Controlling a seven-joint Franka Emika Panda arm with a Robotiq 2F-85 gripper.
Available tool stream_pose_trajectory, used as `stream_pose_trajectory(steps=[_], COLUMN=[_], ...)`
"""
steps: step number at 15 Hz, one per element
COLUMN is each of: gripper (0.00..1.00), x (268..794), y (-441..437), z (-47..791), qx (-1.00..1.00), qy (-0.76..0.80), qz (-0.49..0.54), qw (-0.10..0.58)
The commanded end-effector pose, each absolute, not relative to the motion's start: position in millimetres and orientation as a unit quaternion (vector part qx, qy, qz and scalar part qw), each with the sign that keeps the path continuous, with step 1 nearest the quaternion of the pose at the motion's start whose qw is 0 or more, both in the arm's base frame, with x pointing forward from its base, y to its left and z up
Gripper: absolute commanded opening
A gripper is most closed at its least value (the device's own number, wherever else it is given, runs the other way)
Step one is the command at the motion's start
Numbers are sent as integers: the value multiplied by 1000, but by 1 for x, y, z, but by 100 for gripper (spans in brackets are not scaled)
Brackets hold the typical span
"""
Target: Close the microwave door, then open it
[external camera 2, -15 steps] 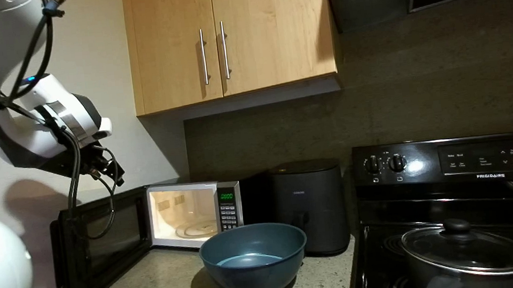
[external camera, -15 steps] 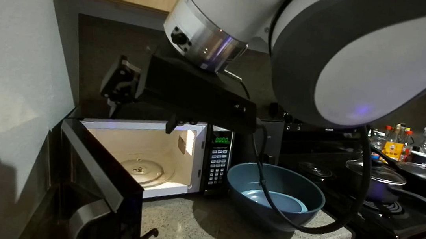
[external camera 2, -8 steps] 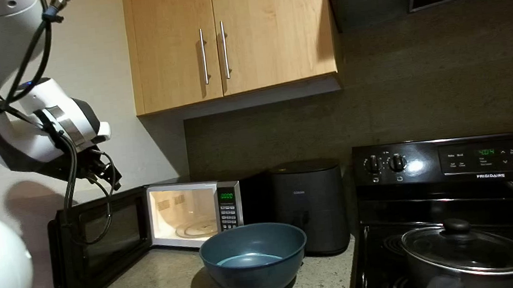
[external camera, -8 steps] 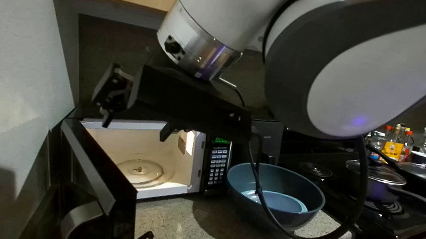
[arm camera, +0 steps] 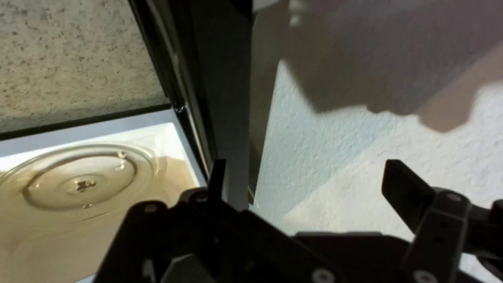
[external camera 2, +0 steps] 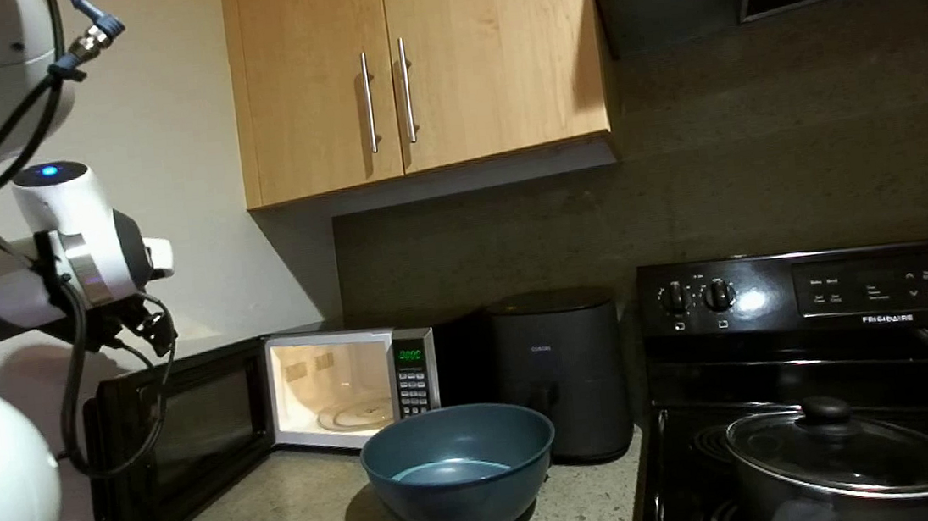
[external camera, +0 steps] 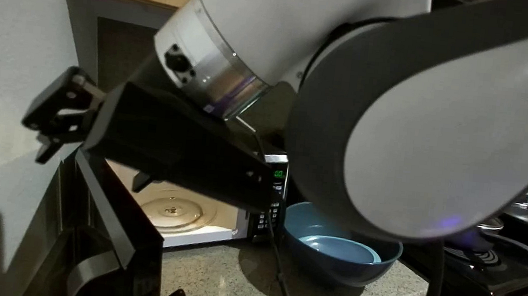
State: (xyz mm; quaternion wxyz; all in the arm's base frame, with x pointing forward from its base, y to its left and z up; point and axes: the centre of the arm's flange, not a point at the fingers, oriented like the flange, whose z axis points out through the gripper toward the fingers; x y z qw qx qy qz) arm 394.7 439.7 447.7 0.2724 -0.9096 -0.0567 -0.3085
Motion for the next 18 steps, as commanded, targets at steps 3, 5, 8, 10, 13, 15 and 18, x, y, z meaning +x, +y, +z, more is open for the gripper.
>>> stream_pose_trajectory(steps=[3, 5, 8, 10, 13, 15, 18], gripper=[100, 100, 100, 100, 100, 100, 100], x=[385, 381, 384, 392, 409, 424, 446], y=[458, 464, 465, 460, 445, 429, 405], z=[429, 428, 430, 430, 432, 434, 443], qx=[-920, -920, -921, -924, -925, -922, -921], qy=[-98, -107, -110, -105, -95, -87, -57], qz=[-238, -230, -240, -254, -294, -326, -357], qw=[297, 300, 286, 265, 223, 190, 144])
